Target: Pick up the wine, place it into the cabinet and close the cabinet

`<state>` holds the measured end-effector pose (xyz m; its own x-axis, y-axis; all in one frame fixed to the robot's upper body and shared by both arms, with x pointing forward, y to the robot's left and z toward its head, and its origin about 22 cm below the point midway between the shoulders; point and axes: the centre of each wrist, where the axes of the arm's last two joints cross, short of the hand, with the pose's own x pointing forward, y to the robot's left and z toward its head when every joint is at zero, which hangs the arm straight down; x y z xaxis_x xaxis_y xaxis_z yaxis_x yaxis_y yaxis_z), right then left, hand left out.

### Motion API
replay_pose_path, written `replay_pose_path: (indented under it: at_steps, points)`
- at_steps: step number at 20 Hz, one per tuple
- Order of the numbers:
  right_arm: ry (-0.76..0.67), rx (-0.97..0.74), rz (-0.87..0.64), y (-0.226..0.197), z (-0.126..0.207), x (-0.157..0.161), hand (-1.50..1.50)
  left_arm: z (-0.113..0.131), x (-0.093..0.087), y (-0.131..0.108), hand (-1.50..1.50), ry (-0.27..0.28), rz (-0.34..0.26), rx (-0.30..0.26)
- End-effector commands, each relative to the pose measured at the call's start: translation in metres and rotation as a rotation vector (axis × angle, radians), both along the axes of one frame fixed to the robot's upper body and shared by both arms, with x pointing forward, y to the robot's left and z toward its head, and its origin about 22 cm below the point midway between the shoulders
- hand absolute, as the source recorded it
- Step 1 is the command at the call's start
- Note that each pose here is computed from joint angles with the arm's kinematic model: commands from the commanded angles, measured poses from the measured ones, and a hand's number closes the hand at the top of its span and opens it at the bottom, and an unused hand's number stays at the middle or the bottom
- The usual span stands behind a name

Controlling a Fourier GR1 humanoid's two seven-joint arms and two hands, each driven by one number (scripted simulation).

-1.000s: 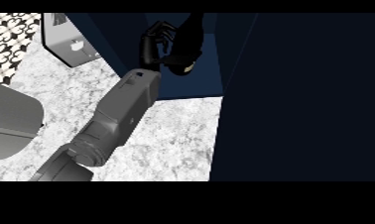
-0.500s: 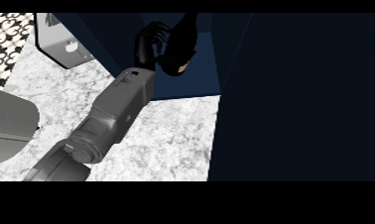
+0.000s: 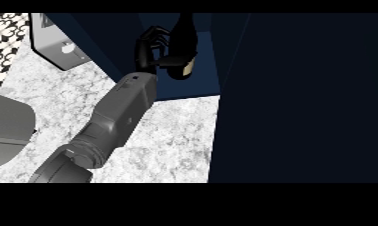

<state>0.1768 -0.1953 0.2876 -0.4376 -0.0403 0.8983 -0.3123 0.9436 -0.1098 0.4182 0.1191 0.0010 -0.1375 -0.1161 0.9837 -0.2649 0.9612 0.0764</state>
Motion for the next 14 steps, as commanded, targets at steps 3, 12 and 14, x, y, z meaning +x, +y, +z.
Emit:
replay_pose_path:
  at_steps: [3, 12, 14]
  points:
    - [-0.018, 0.005, 0.055, -0.004, 0.001, -0.020, -1.50, -0.027, -0.016, 0.007, 1.50, 0.054, -0.007, -0.136]
    - [0.001, 0.024, 0.060, 0.004, -0.003, -0.005, -1.50, -0.040, -0.024, 0.013, 1.50, 0.059, -0.038, -0.218]
    - [-0.011, 0.016, 0.077, 0.000, -0.002, -0.004, -1.50, -0.056, -0.035, 0.020, 1.50, 0.075, -0.031, -0.245]
